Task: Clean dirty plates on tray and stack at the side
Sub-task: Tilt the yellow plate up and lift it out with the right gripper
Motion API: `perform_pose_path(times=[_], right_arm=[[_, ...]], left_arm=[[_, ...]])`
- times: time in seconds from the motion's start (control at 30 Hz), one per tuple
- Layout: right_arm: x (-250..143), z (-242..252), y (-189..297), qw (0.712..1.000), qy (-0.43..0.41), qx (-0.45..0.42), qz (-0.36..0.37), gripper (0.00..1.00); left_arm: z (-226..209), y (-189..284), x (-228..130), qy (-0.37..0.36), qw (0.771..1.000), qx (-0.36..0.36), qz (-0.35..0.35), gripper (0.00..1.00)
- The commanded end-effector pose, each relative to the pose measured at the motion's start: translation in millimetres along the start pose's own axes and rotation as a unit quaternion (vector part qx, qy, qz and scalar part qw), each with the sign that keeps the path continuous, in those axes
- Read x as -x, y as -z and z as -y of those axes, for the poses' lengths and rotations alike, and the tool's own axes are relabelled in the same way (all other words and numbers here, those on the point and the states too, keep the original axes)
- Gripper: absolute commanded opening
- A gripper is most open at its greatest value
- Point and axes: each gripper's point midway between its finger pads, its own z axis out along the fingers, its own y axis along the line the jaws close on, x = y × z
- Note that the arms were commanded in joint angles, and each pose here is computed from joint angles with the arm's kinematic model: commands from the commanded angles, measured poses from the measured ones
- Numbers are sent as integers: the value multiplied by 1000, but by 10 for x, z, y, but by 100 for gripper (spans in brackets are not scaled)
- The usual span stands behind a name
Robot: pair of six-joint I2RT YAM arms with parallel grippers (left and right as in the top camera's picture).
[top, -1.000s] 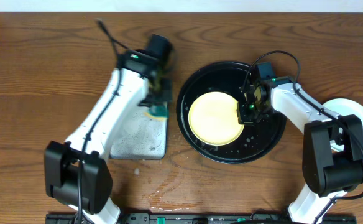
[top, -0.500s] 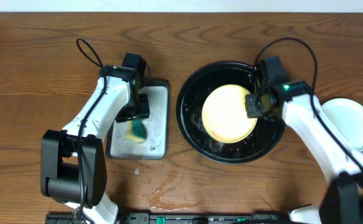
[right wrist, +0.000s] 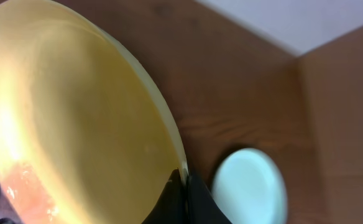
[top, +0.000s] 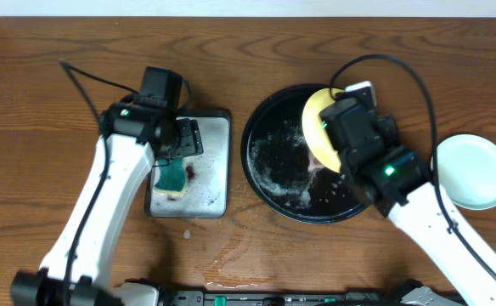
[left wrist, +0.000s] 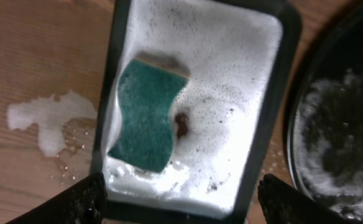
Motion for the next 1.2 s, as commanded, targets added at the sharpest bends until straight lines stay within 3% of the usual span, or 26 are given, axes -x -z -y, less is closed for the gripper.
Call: perform_pose_path(times=[0.0, 0.5, 1.17], right_arm=[[104, 156, 187, 995, 52, -75, 31, 1], [229, -11, 624, 981, 109, -127, 94, 1], [152, -38, 621, 981, 130, -120, 83, 1]], left_arm=[[-3, 184, 19, 2, 1000, -12, 20, 79], [-8, 227, 10, 2, 1000, -14, 24, 87], [-8, 227, 10, 2, 1000, -14, 24, 87]])
